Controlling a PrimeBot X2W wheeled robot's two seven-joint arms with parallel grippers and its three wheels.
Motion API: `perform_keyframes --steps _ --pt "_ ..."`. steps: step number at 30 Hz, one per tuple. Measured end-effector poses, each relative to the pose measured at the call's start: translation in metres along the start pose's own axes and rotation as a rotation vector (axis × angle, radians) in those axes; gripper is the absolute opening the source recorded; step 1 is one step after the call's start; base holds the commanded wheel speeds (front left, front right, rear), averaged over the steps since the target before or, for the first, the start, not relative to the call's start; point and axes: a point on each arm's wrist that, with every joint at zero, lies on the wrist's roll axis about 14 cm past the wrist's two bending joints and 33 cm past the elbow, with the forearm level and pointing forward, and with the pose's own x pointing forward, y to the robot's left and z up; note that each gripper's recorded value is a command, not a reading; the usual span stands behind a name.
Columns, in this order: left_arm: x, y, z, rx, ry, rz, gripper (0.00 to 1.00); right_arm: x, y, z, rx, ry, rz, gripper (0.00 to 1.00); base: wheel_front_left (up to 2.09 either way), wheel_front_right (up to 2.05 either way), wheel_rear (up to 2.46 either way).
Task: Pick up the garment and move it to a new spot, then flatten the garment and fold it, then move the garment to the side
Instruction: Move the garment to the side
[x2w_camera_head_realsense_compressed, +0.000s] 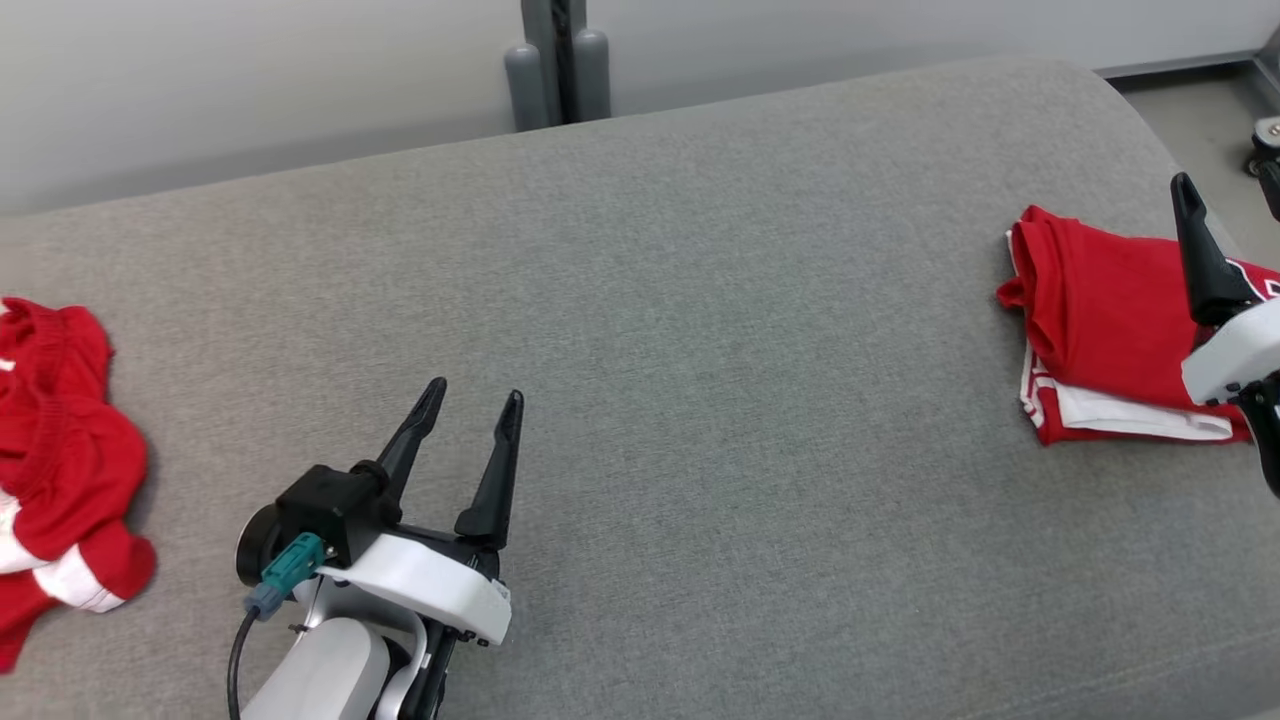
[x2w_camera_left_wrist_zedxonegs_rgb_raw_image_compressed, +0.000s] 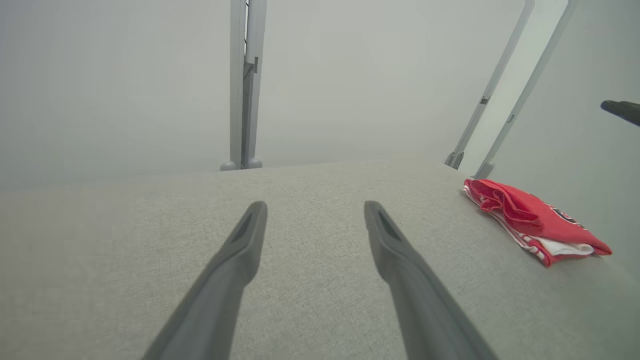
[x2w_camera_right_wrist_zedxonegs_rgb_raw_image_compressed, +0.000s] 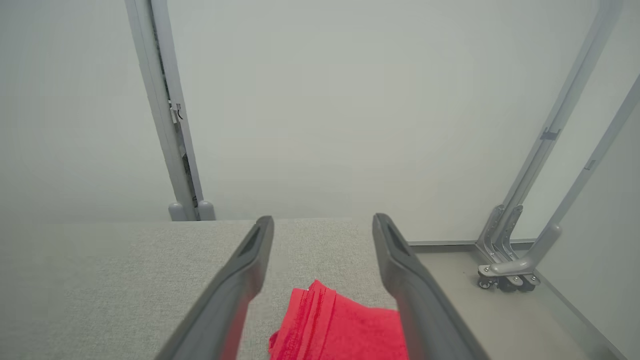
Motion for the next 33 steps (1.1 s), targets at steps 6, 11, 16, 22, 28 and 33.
perform_keyframes --steps 6,11,16,22,28,33 --pt "-0.017 0.018 0.014 0.008 -0.034 0.072 1.0 -0.008 0.025 0.007 0.04 -0.061 0.059 1.0 0.0 0.0 0.0" --pt "-0.036 0.035 0.025 0.019 -0.066 0.142 1.0 -0.017 0.048 0.005 0.063 -0.086 0.112 1.0 0.0 0.0 0.0" --pt "-0.057 0.053 0.041 0.03 -0.11 0.22 1.0 -0.025 0.065 0.008 0.091 -0.118 0.139 1.0 0.0 0.0 0.0" --pt "-0.085 0.072 0.059 0.032 -0.171 0.32 1.0 -0.043 0.087 0.006 0.15 -0.143 0.152 1.0 0.0 0.0 0.0" --pt "-0.108 0.08 0.065 0.029 -0.202 0.382 1.0 -0.065 0.105 0.007 0.204 -0.165 0.166 1.0 0.0 0.0 0.0" --pt "-0.123 0.085 0.066 0.022 -0.221 0.426 1.0 -0.084 0.117 0.008 0.242 -0.177 0.166 1.0 0.0 0.0 0.0"
